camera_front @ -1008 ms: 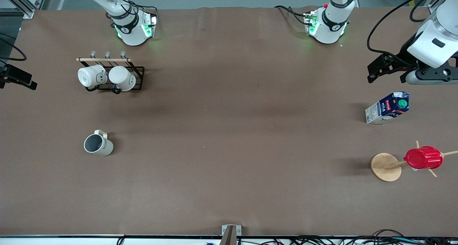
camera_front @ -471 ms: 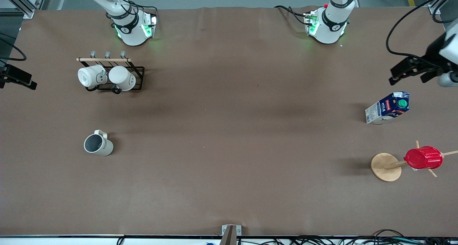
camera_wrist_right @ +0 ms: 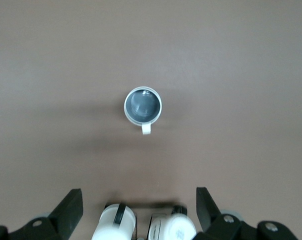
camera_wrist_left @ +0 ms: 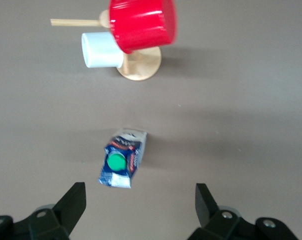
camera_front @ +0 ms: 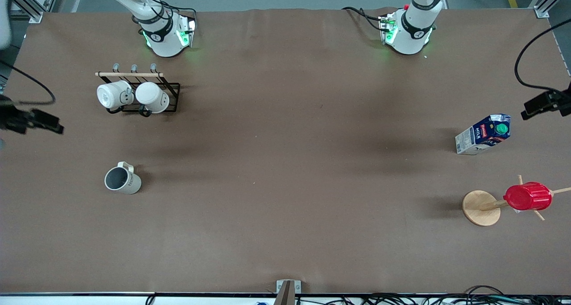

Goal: Place cup and milk on table
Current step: 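Grasp the white mug with the right gripper while the left gripper grasps the milk, then lift the mug with the right gripper while the left gripper lifts the milk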

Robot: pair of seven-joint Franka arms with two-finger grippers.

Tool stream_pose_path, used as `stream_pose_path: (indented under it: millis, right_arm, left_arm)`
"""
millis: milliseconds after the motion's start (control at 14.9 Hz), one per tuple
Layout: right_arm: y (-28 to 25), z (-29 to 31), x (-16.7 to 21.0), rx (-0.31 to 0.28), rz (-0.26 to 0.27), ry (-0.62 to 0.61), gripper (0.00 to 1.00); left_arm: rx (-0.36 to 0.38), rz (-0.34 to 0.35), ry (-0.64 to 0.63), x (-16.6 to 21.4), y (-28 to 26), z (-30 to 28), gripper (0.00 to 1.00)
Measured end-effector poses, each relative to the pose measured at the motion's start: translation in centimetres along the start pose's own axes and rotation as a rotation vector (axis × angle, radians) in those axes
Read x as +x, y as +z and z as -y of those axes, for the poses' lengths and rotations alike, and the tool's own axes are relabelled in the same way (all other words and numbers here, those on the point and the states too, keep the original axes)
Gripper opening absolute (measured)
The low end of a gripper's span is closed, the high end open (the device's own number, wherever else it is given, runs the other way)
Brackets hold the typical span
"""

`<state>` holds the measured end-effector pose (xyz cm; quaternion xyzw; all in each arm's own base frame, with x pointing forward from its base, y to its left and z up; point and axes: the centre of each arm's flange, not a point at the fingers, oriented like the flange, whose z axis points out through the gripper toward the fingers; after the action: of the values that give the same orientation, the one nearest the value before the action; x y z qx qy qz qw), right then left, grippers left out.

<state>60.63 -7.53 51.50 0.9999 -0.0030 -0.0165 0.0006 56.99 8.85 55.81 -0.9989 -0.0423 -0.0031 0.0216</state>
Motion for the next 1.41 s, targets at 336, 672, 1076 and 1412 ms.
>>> stream_pose_path:
  millis: [336,672,1076,1412]
  right_arm:
    - [14.3,-0.8,1.2,-0.021,-0.039,-0.040,1.00]
    - [22.3,-1.6,2.8,-0.045,-0.080,-0.041,1.00]
    - [27.5,-1.8,3.3,-0.060,-0.100,-0.045,0.90]
    - [28.0,-1.8,3.4,-0.045,-0.115,-0.022,0.37]
  left_arm:
    - [0.003,0.041,-0.024,-0.9,9.9,3.4,1.00]
    - [0.008,0.035,-0.019,-2.3,17.2,3.3,1.00]
    - [0.008,0.090,-0.027,-3.5,21.0,3.6,0.98]
    - [0.007,0.103,-0.027,-3.8,21.5,3.6,0.87]
